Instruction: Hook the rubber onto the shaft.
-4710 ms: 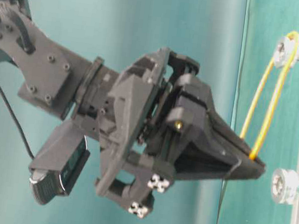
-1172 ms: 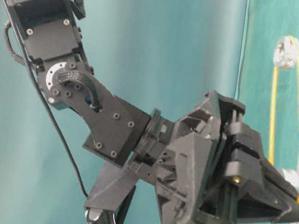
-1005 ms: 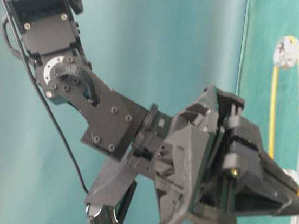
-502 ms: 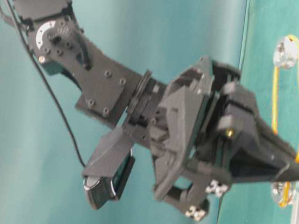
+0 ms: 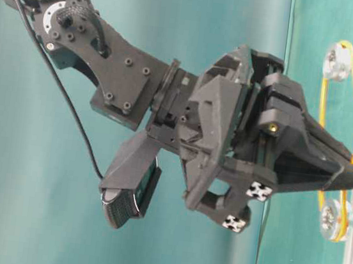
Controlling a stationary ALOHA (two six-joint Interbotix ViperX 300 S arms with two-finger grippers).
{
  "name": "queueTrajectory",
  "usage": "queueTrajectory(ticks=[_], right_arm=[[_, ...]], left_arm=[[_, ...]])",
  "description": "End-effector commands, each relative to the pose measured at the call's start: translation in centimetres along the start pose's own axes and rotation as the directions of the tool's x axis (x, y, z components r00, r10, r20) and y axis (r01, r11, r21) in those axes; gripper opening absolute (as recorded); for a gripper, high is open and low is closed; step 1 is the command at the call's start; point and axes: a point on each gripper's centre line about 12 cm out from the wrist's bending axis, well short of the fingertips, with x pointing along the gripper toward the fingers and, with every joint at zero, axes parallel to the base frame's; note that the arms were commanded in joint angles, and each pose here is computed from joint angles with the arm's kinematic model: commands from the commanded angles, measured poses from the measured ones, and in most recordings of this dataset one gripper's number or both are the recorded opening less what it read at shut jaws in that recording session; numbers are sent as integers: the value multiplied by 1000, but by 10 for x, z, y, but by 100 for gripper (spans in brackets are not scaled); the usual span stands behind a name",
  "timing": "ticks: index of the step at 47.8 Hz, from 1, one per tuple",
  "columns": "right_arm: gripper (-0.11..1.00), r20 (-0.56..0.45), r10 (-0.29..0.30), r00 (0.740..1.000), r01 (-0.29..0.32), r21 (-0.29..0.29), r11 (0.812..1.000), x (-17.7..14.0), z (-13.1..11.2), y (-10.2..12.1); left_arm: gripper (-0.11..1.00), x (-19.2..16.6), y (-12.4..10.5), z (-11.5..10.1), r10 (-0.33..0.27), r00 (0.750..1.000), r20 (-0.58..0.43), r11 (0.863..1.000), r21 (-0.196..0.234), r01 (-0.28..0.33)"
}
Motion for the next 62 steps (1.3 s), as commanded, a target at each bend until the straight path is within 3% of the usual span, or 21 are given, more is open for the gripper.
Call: queueTrajectory(ticks=[1,36,41,48,52,62], right_arm=[[6,34,47,998,-47,-3,999,-21,6,8],[8,38,45,998,-44,-13,999,-21,6,8],[25,39,44,998,-43,-16,999,-21,7,7],[68,45,40,998,-39,-28,999,-22,7,7],[87,48,39,998,-37,-42,998,-22,7,8],[87,49,42,998,-38,-66,997,-22,7,9]], left_arm=[[0,-2,0,12,2,1000,29,1000,2,-2],[0,-2,0,12,0,1000,29,1000,3,0],[0,-2,0,12,2,1000,29,1000,2,-2],[0,-3,0,12,2,1000,31,1000,2,-2],[0,-2,0,12,1,1000,29,1000,1,-1],[0,-2,0,12,2,1000,29,1000,2,-2]])
